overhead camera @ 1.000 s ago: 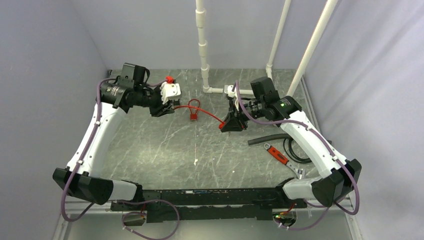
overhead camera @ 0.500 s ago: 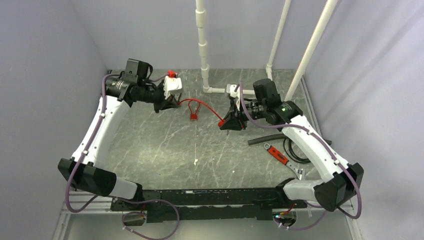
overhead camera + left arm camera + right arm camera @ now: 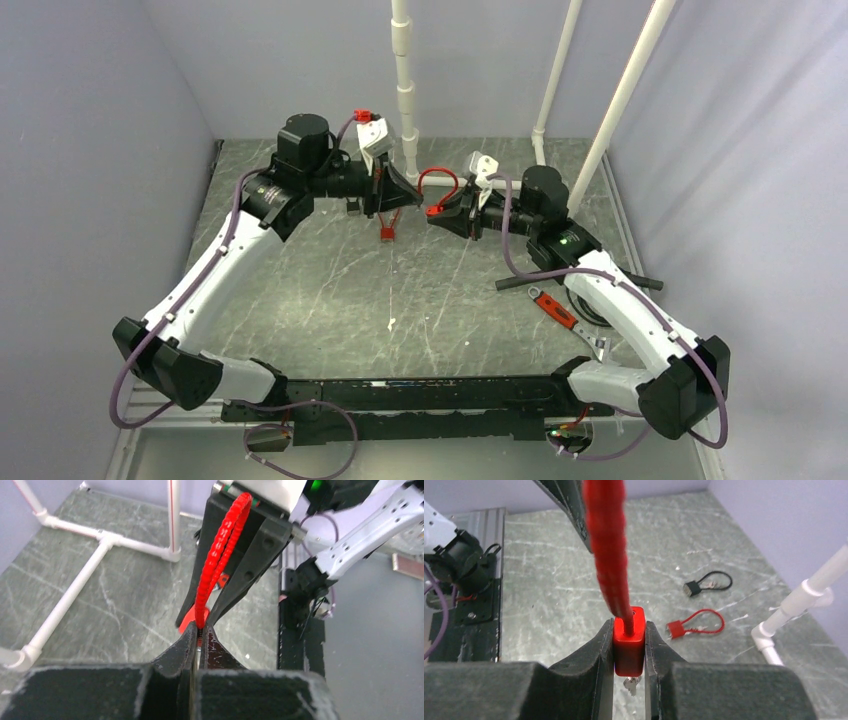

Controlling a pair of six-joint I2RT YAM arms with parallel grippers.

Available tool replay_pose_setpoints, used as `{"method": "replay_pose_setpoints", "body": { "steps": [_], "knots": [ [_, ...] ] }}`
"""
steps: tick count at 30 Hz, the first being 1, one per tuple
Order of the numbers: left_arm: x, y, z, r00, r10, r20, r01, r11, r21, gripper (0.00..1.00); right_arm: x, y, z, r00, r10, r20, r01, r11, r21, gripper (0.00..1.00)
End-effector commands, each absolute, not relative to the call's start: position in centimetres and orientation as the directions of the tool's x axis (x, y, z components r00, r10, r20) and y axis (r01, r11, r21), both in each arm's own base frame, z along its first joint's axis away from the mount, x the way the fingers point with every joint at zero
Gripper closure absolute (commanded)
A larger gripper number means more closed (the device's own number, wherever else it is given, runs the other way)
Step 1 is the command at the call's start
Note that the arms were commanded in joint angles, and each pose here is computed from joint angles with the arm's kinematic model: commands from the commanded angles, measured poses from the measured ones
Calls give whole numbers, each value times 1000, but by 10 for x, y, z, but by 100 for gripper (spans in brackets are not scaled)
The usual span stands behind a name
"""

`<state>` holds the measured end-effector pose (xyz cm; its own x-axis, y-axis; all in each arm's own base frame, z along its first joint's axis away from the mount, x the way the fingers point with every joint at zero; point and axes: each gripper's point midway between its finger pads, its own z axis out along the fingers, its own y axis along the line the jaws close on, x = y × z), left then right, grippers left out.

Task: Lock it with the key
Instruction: Lock the lock.

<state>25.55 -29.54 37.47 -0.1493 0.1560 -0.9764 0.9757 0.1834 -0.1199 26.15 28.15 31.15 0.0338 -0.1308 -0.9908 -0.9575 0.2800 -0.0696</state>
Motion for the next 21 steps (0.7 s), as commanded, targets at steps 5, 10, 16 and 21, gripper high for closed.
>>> {"method": "replay_pose_setpoints", "body": {
  "steps": [5, 10, 16, 21],
  "knots": [
    [234, -316, 413, -102, 5, -995, 989, 108, -101, 100, 255, 284, 376, 229, 52, -972, -917, 346, -198, 100],
    [237, -320, 412, -100, 4, -995, 990, 105, -99, 100, 250, 283, 391, 229, 89, -969, -918, 351, -185, 100],
    [238, -320, 405, -124, 13, -992, 986, 113, -121, 100, 245, 283, 403, 227, 126, -966, -921, 350, -170, 100],
    [240, -317, 390, -143, 39, -989, 981, 135, -136, 100, 241, 284, 413, 220, 159, -962, -926, 343, -155, 100]
  ]
}}
